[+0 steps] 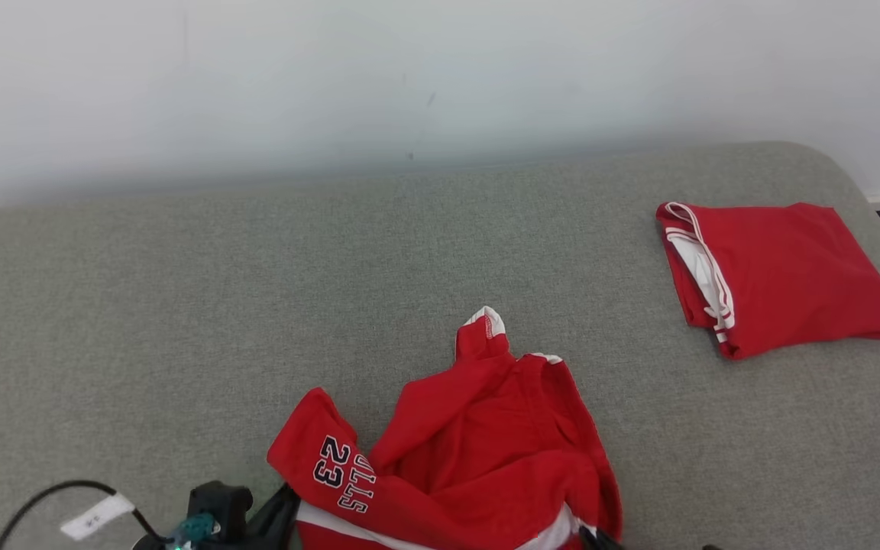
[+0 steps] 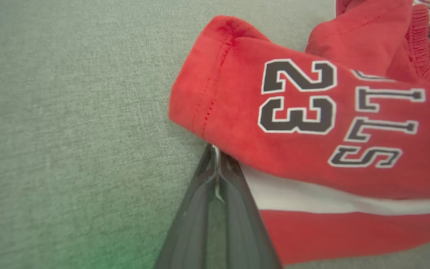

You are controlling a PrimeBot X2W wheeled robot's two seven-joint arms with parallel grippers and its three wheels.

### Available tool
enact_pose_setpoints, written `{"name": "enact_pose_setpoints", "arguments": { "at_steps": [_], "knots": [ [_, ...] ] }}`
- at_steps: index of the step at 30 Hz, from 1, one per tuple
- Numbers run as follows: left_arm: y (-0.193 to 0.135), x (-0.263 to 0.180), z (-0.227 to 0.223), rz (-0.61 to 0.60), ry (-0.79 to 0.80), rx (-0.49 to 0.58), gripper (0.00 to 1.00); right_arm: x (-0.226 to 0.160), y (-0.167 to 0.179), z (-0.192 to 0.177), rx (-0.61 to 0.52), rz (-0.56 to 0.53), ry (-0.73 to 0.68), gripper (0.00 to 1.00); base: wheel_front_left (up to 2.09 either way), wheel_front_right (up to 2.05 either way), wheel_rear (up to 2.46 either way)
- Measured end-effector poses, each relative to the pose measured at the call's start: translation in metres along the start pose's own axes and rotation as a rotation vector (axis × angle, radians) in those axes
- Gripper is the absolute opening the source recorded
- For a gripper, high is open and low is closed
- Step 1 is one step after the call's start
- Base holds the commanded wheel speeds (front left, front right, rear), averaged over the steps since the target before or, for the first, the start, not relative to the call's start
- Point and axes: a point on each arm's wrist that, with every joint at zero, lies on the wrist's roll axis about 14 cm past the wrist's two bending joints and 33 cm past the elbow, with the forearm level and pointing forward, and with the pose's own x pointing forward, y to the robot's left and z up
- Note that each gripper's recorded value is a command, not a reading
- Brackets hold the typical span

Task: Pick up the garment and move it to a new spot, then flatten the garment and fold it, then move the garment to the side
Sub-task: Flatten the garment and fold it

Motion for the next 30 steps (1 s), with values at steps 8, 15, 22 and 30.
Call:
{"name": "enact_pose_setpoints", "arguments": {
  "at_steps": [8, 15, 22, 30],
  "knots": [
    [0.019, -0.025, 0.031, 0.077, -0.158, -0.071, 0.00, -0.001, 0.006, 0.044, 0.060, 0.007, -0.151, 0.00, 0.00, 0.00, 0.00],
    [0.014, -0.058, 0.046, 0.141, -0.279, -0.109, 0.00, -0.008, 0.011, 0.046, 0.084, 0.048, -0.154, 0.00, 0.00, 0.00, 0.00],
    [0.017, -0.066, 0.062, 0.150, -0.328, -0.085, 0.00, 0.001, 0.012, 0.069, 0.109, 0.078, -0.209, 0.00, 0.00, 0.00, 0.00],
    [0.026, -0.036, 0.159, 0.062, -0.447, 0.059, 0.00, 0.042, -0.007, 0.134, 0.099, 0.120, -0.286, 0.00, 0.00, 0.00, 0.00]
  ]
}}
